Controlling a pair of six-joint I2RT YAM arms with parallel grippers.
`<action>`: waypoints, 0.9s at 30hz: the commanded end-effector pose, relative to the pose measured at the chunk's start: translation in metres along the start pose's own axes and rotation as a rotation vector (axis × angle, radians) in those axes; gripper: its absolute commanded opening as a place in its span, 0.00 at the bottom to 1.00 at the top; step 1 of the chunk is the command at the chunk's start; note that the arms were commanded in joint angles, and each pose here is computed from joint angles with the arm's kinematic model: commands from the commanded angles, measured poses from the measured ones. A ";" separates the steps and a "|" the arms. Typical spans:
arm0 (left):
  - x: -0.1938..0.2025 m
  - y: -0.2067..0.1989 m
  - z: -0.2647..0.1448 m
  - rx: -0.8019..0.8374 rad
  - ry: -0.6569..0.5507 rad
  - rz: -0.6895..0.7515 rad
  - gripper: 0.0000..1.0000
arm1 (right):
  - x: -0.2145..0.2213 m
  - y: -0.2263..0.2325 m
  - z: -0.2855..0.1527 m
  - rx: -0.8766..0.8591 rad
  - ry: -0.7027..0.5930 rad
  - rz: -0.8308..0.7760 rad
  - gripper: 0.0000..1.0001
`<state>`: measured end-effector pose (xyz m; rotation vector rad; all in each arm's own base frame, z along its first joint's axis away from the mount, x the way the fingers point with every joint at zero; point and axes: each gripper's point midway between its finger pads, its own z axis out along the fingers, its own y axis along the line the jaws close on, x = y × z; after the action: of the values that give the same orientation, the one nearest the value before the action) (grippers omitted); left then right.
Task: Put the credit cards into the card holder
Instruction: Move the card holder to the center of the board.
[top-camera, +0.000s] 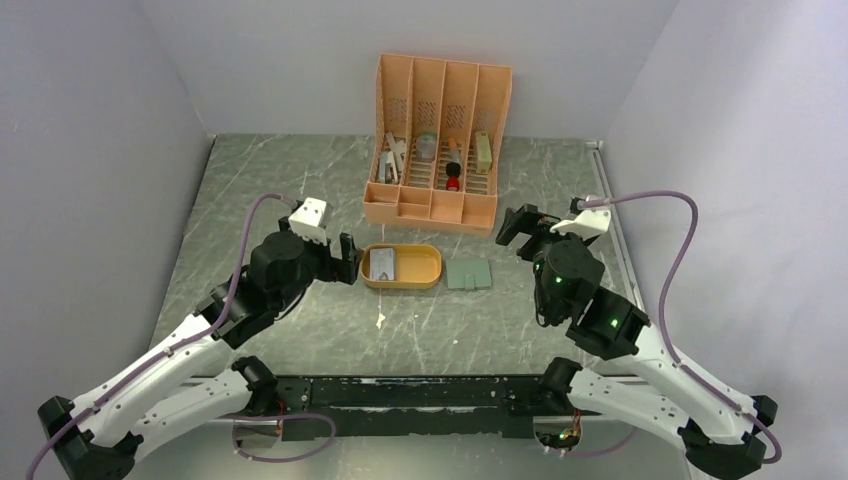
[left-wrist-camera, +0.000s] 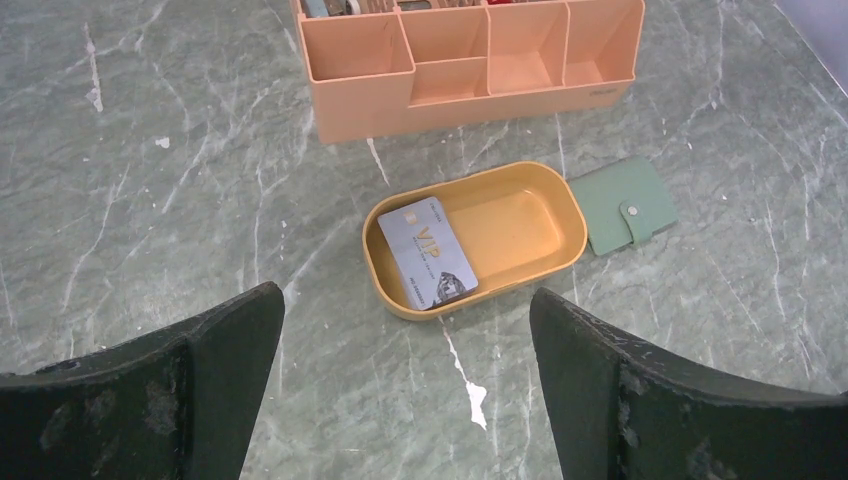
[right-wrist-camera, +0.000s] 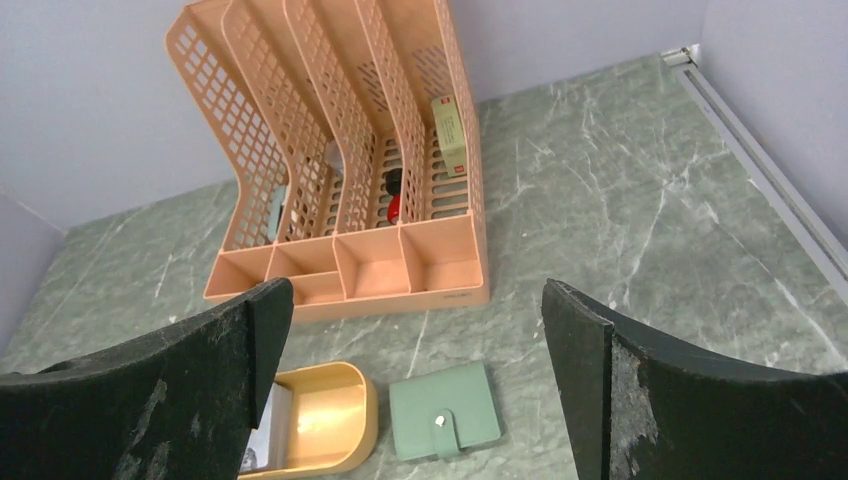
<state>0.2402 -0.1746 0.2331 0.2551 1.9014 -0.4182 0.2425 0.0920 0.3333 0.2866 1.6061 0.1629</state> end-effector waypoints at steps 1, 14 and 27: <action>-0.006 0.000 0.000 -0.010 -0.013 -0.011 0.98 | -0.006 -0.006 -0.001 0.034 -0.016 0.023 1.00; -0.005 -0.001 0.001 -0.007 -0.009 -0.010 0.98 | -0.019 -0.001 -0.005 -0.030 -0.045 0.040 1.00; -0.001 -0.007 -0.001 0.026 0.000 -0.049 0.98 | 0.051 0.057 -0.016 -0.358 0.191 -0.080 1.00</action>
<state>0.2400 -0.1757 0.2313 0.2510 1.9101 -0.4240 0.2314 0.1223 0.3371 0.0575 1.5980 0.3297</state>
